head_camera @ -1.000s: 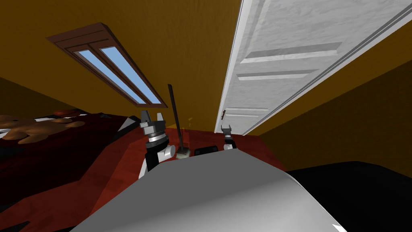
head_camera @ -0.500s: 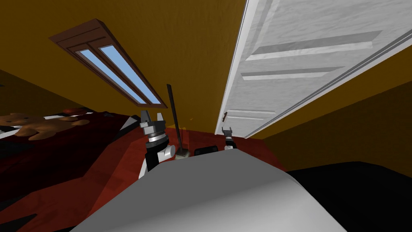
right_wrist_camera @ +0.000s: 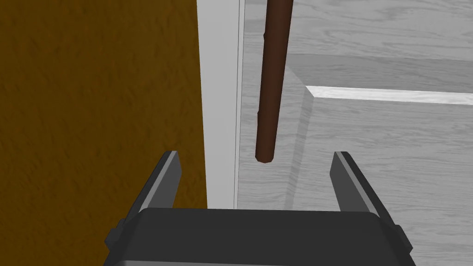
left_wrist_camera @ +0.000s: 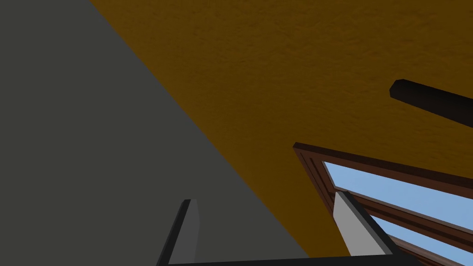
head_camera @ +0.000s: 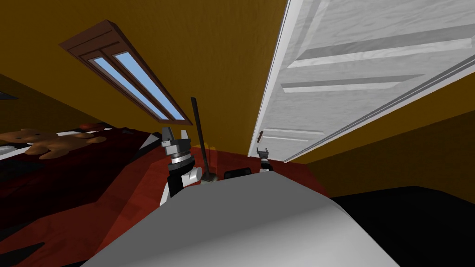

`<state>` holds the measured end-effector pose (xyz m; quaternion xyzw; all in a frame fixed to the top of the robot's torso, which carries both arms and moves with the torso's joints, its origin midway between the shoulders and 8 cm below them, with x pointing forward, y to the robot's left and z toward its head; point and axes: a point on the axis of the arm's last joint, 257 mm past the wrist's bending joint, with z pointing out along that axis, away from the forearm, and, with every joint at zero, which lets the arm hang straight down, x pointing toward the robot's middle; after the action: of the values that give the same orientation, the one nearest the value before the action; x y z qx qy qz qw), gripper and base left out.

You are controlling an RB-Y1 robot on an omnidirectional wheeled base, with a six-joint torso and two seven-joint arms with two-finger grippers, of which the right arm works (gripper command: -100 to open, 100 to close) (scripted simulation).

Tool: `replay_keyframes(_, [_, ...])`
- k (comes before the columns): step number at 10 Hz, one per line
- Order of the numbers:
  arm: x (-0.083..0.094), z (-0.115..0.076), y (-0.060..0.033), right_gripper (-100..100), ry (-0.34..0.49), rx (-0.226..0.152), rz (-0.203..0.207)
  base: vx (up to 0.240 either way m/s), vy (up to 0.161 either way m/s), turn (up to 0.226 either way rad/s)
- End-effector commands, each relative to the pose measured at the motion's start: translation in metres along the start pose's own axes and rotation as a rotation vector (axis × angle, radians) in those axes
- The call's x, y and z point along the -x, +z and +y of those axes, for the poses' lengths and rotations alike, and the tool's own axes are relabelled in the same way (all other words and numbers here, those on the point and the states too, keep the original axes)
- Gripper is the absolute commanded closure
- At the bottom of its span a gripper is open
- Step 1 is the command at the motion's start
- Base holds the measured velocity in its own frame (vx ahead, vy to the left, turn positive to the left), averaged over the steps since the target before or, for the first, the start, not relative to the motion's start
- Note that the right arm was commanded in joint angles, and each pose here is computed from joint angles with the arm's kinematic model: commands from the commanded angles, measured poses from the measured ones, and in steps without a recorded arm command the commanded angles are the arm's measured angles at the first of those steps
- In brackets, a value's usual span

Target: Pull the door open

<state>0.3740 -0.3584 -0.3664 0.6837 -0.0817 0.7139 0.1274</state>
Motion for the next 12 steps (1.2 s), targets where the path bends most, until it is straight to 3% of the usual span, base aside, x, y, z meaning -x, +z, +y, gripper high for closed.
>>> replay_keyframes(1, [0.01, 0.009, -0.0035, -100, 0.024, 0.014, -0.02, 0.127, -0.077, 0.057])
replay_keyframes(4, [0.026, 0.022, -0.0094, -100, 0.057, 0.039, -0.053, 0.164, -0.082, 0.061])
replay_keyframes(5, [0.023, 0.019, -0.0081, -100, 0.049, 0.034, -0.047, 0.071, -0.041, 0.018])
replay_keyframes(8, [0.032, 0.069, 0.0009, -100, 0.049, 0.089, -0.058, 0.13, -0.003, 0.188])
replay_keyframes(12, [0.034, 0.114, 0.008, -100, 0.049, 0.142, -0.06, 0.126, -0.005, 0.121])
